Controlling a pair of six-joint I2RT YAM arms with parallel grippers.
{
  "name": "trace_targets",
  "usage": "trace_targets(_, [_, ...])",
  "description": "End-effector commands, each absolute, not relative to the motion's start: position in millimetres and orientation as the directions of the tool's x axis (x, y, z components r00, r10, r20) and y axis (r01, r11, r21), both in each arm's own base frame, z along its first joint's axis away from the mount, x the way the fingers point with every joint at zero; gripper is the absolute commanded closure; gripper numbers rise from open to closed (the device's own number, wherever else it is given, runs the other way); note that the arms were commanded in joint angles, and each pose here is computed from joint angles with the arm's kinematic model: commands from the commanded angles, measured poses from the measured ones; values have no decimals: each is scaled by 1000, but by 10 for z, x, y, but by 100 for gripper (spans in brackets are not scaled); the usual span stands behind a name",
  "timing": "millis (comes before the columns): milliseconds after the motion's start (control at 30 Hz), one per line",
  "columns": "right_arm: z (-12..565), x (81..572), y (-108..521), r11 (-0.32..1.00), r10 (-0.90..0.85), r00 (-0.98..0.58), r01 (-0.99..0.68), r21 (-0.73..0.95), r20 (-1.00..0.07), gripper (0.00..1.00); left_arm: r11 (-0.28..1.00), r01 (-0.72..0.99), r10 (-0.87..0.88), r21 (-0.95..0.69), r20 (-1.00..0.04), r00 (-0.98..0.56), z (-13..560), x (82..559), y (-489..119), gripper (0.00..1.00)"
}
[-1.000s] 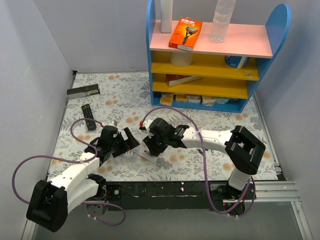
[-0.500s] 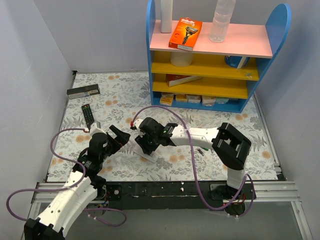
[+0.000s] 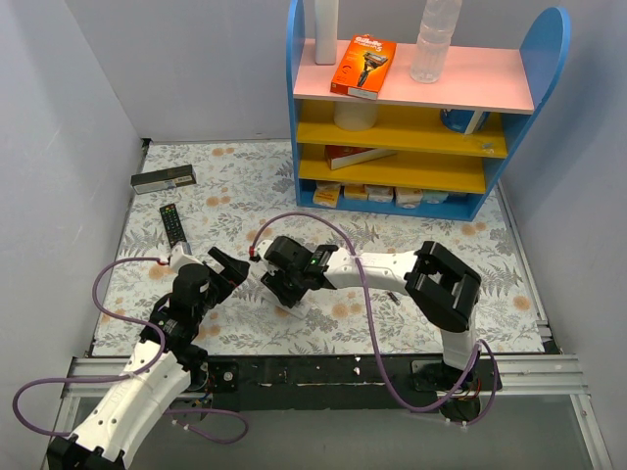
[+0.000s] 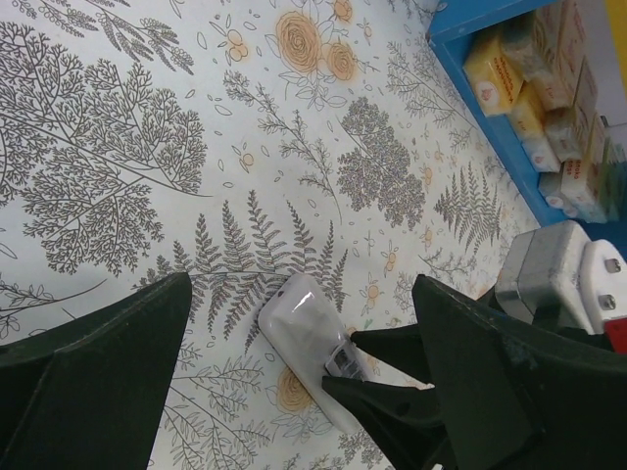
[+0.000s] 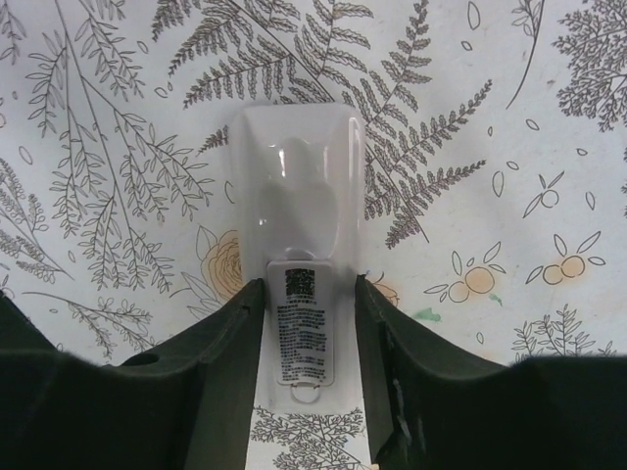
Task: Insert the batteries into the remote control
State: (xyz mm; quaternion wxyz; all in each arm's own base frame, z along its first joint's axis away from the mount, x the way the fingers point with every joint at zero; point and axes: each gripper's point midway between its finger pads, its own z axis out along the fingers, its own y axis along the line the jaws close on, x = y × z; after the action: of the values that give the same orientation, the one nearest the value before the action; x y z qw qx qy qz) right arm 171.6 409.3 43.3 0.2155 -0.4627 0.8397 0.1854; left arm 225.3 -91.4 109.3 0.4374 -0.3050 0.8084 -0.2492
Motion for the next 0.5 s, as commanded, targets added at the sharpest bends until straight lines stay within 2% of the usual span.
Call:
trace_targets(0, [452, 1754, 4139, 496, -712, -458, -864, 79, -532, 56, 699, -293, -706, -652, -563, -430, 1044, 2242, -878, 2])
trace_targets(133, [475, 1752, 4151, 492, -715, -451, -867, 75, -534, 69, 698, -288, -706, -656, -564, -429, 1050, 2241, -883, 2])
trace_targets(167, [489, 1748, 4149, 491, -715, -451, -868, 76, -534, 77, 698, -290, -706, -655, -562, -430, 1040, 2240, -883, 2])
trace_targets(267, [561, 1756, 4163, 487, -710, -444, -870, 75, -546, 88, 698, -287, -706, -656, -563, -430, 1046, 2241, -886, 2])
trace_targets(467, [786, 1785, 4190, 481, -684, -422, -874, 66, -595, 91, 698, -281, -705, -659, -562, -433, 1050, 2247, -900, 2])
